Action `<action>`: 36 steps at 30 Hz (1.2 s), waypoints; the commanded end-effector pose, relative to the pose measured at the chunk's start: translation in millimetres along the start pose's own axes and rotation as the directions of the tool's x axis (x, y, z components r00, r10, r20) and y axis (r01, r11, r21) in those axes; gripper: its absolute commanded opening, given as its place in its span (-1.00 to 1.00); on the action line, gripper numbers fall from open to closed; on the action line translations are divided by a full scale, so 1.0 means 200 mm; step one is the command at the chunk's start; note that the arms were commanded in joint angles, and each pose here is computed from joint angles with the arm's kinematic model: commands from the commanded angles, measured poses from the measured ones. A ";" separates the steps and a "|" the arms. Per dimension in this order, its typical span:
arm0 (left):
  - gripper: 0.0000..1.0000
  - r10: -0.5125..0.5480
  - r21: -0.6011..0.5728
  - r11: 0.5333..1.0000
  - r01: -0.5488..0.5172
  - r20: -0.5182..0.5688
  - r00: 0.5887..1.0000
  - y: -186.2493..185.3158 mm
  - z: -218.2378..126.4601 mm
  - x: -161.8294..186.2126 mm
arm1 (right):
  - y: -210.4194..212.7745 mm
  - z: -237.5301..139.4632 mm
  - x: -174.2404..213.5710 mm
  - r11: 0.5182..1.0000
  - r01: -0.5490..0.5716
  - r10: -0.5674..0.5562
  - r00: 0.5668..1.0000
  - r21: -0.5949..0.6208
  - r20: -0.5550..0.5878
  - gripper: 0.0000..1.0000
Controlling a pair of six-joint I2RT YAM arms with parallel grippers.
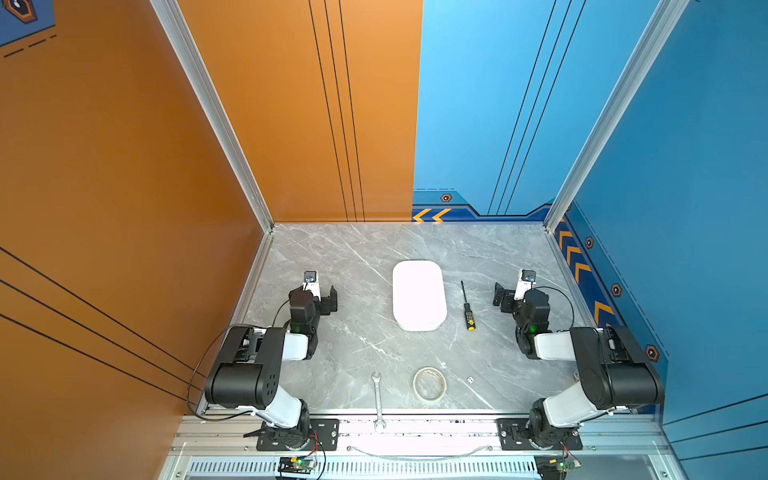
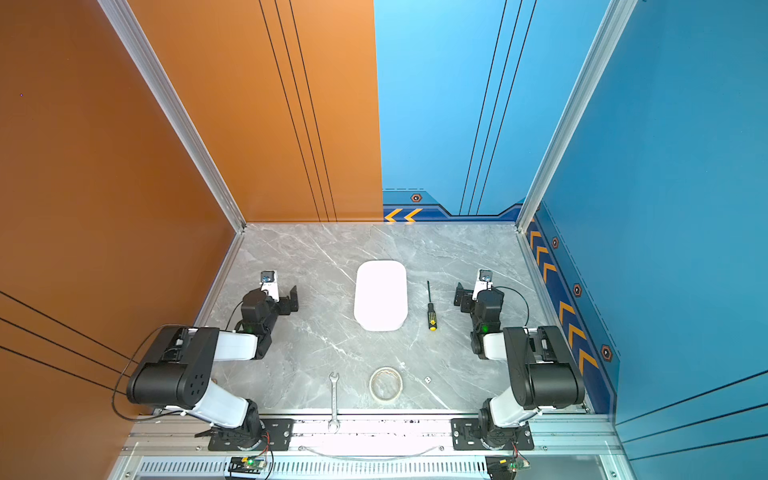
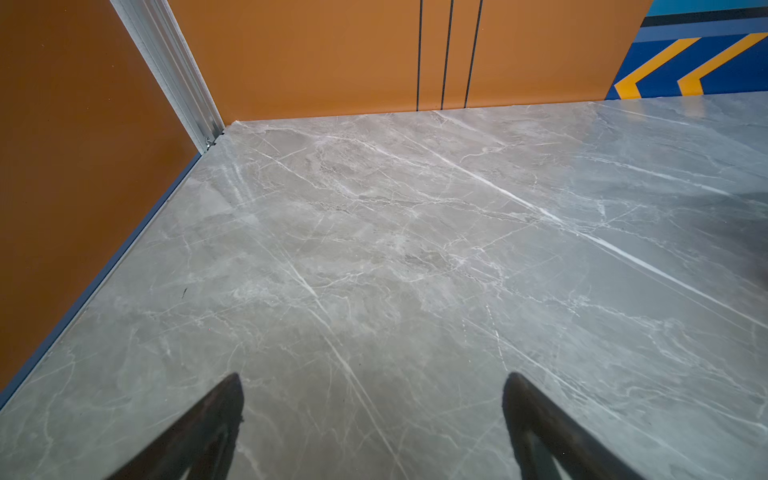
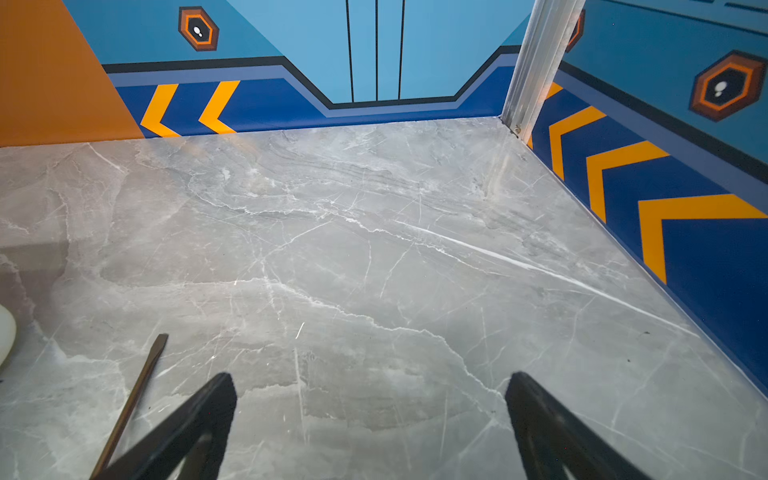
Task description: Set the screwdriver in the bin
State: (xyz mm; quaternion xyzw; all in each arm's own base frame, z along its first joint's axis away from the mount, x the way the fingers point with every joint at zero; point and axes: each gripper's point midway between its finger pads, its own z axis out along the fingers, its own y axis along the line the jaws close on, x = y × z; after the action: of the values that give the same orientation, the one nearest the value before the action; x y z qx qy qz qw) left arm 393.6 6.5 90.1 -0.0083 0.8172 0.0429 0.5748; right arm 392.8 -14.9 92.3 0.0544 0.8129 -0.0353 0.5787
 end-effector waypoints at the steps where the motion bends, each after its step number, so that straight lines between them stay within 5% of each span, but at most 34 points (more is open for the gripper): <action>1: 0.96 -0.018 -0.015 1.000 0.018 -0.004 1.000 0.02 0.02 0.00 | 0.00 0.01 -0.01 1.000 -0.008 0.008 1.000 -0.003 -0.006 0.99; 17: 0.96 -0.003 0.027 1.000 0.003 -0.006 1.000 -0.01 -0.02 -0.09 | -0.07 -0.02 -0.10 0.996 -0.028 0.030 0.999 0.082 -0.015 1.00; 23: 0.96 0.028 0.162 0.987 -0.019 -0.052 0.998 -0.13 -0.07 -0.24 | -0.03 -0.06 -0.20 0.996 -0.057 0.067 0.984 0.063 -0.165 0.98; 30: 0.96 -0.161 0.421 0.886 0.198 -0.121 0.980 -0.37 -0.13 -0.40 | 0.13 -0.11 -0.19 0.981 -0.184 0.151 0.922 -0.060 -0.358 0.96; 36: 0.96 -0.251 0.487 0.779 0.395 -0.335 0.908 -0.50 -0.14 -0.35 | 0.24 -0.19 -0.08 0.957 -0.265 0.168 0.841 -0.120 -0.515 0.95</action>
State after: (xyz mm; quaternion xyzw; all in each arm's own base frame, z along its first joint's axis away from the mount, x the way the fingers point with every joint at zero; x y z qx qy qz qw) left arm 409.1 -72.4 170.1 0.0239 0.8290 -0.2078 0.5187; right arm 392.3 15.6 143.7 0.0921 0.8926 0.0724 0.4353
